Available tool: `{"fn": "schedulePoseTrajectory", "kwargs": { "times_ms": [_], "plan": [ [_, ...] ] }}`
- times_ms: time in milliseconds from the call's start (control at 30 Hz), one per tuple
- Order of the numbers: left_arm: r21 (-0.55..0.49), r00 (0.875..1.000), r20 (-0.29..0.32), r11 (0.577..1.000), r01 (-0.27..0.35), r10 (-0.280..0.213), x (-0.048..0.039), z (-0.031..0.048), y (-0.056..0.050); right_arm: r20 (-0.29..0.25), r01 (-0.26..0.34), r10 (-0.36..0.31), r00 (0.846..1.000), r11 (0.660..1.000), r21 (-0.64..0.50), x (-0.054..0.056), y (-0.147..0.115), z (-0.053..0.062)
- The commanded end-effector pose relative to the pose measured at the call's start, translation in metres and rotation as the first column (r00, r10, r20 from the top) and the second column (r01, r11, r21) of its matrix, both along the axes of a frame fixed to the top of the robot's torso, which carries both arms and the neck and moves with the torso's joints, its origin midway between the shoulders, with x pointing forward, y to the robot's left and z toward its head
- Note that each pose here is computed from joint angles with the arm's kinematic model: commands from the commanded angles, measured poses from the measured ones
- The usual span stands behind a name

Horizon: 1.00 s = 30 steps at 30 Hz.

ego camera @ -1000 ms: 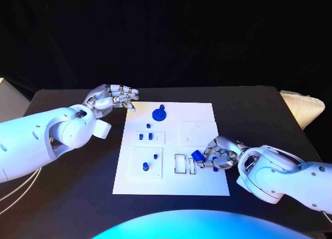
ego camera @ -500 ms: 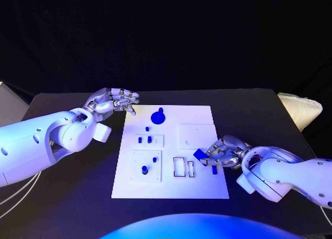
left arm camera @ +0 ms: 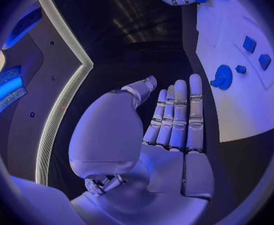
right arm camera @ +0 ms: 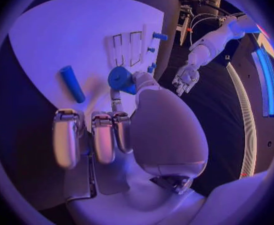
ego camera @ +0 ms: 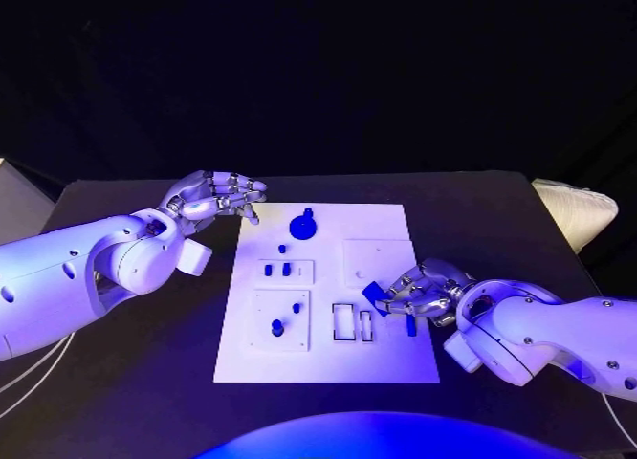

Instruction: Assemble the parts on the task board

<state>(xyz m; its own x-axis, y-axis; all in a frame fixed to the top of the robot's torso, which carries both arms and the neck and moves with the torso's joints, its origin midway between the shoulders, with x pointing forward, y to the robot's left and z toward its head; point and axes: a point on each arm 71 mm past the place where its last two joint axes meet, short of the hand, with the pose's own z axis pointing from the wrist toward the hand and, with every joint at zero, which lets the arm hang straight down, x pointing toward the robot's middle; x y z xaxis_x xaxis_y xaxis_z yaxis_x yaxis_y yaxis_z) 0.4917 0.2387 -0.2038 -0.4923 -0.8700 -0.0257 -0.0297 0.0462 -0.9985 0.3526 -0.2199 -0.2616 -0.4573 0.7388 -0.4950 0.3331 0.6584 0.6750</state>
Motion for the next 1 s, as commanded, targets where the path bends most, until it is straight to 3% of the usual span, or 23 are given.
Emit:
{"fn": "schedulePoseTrajectory", "kwargs": {
  "times_ms": [33,700,1000],
  "plan": [
    [-0.005,1.000,0.007,1.000,0.023,-0.023,-0.0009,0.0011,-0.003,-0.007,-0.014,0.015,1.000,1.000,0.022,-0.001,0.009,0.000],
    [-0.004,1.000,0.001,1.000,0.019,-0.019,-0.0018,0.0011,-0.003,0.024,-0.174,0.176,0.984,0.984,-0.045,-0.001,0.040,-0.007],
    [-0.003,1.000,-0.001,1.000,0.020,-0.020,-0.0016,0.0009,-0.003,0.016,-0.210,0.212,0.977,0.975,-0.072,-0.002,0.041,-0.008]
  ]
}}
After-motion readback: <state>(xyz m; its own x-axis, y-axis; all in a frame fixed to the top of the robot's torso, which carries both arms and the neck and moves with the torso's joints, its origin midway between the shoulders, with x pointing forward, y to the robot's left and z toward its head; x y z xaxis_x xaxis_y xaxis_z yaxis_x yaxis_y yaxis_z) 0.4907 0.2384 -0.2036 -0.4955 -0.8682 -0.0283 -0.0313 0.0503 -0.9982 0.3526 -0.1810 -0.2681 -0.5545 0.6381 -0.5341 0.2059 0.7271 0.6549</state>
